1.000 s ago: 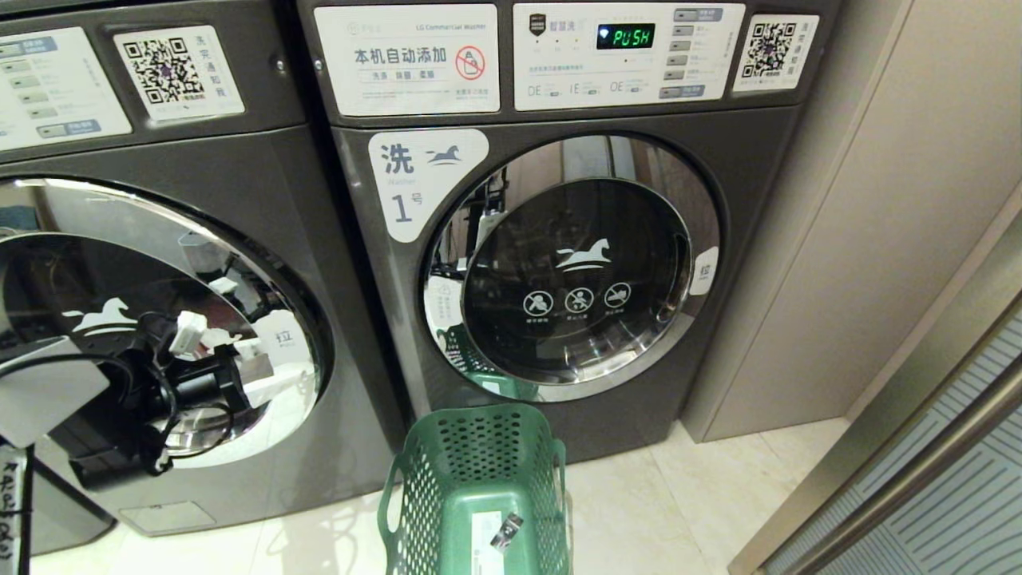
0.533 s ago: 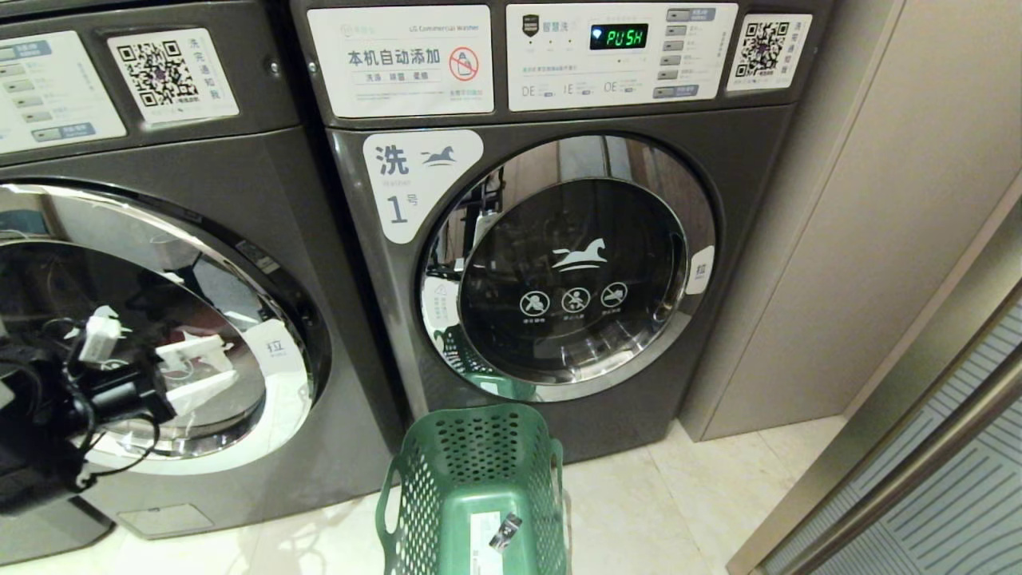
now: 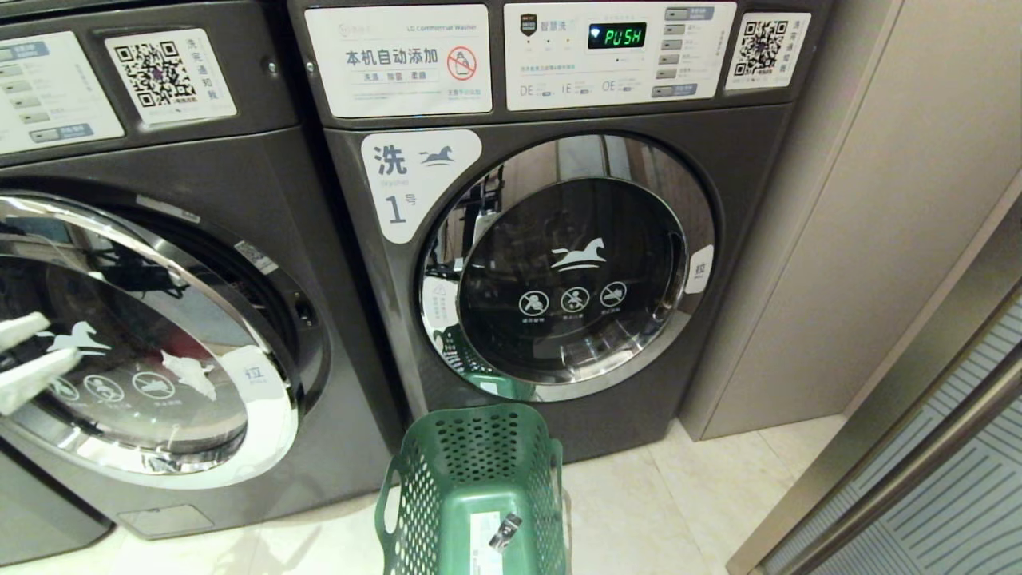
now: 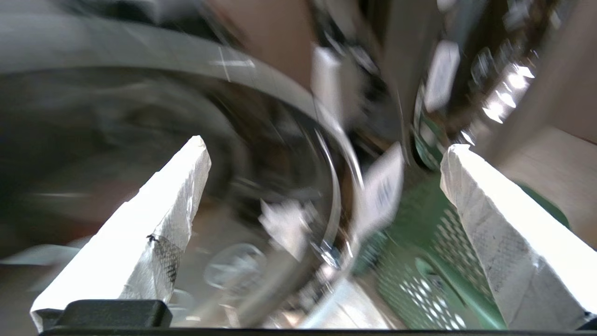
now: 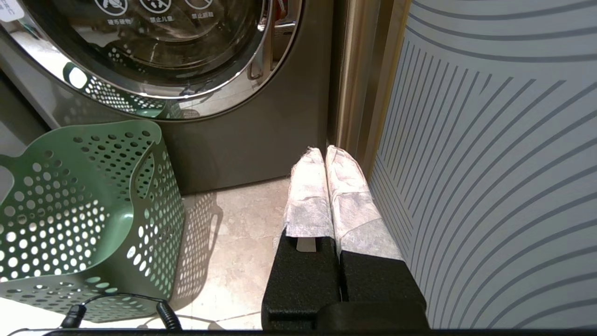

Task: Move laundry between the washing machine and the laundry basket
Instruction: Open the lid of the washing machine

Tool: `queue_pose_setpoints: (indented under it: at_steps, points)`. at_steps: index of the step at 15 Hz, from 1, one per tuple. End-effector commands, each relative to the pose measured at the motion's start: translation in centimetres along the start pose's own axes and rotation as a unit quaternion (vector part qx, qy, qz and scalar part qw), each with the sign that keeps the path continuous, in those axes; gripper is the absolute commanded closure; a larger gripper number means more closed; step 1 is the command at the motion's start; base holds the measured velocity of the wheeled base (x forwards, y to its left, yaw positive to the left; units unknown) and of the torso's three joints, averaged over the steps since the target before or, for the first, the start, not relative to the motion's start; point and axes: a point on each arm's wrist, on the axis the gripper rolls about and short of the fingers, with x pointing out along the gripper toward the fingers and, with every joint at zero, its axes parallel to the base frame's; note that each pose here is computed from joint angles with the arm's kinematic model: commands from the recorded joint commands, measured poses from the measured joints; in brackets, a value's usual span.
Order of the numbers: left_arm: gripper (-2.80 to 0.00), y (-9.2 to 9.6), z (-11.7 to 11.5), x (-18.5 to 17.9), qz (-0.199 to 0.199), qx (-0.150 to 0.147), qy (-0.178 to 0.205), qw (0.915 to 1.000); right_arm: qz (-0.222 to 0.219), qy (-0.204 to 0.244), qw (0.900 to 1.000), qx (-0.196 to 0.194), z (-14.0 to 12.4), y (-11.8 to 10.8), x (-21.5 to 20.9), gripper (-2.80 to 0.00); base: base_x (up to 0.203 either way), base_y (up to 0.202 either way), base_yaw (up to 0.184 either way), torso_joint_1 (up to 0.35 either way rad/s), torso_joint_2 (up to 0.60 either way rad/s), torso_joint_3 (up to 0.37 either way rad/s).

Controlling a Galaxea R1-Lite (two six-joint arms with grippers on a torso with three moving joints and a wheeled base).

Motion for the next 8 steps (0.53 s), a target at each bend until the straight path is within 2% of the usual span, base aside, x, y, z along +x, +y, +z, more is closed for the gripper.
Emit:
queue_pose_setpoints:
  at_steps: [1,2,4,6,7,8]
  points:
    - [-2.8,-4.6,8.4,-2.6,0.032,0.088,-0.016,0.9955,0.0,0.001,1.0,0.001,0.0,0.0,0.0,0.0,0.0,0.0,0.0,0.0,0.0,0.0]
    - [-2.8,-7.3,12.4,-3.9,0.057,0.104,-0.026,0.9926,0.0,0.001,1.0,0.0,0.0,0.0,0.0,0.0,0.0,0.0,0.0,0.0,0.0,0.0]
    - [-2.8,-13.5,20.0,-5.2,0.09,0.106,-0.055,0.9887,0.0,0.001,1.0,0.0,0.0,0.0,0.0,0.0,0.0,0.0,0.0,0.0,0.0,0.0]
    - [-2.8,-19.2,27.0,-5.3,0.1,0.114,-0.077,0.9854,0.0,0.001,1.0,0.0,0.0,0.0,0.0,0.0,0.0,0.0,0.0,0.0,0.0,0.0]
    - [-2.8,-20.7,29.1,-5.2,0.108,0.083,-0.08,0.9874,0.0,0.001,1.0,0.0,0.0,0.0,0.0,0.0,0.0,0.0,0.0,0.0,0.0,0.0]
    - [-2.8,-21.3,30.2,-5.2,0.121,0.009,-0.081,0.9893,0.0,0.001,1.0,0.0,0.0,0.0,0.0,0.0,0.0,0.0,0.0,0.0,0.0,0.0]
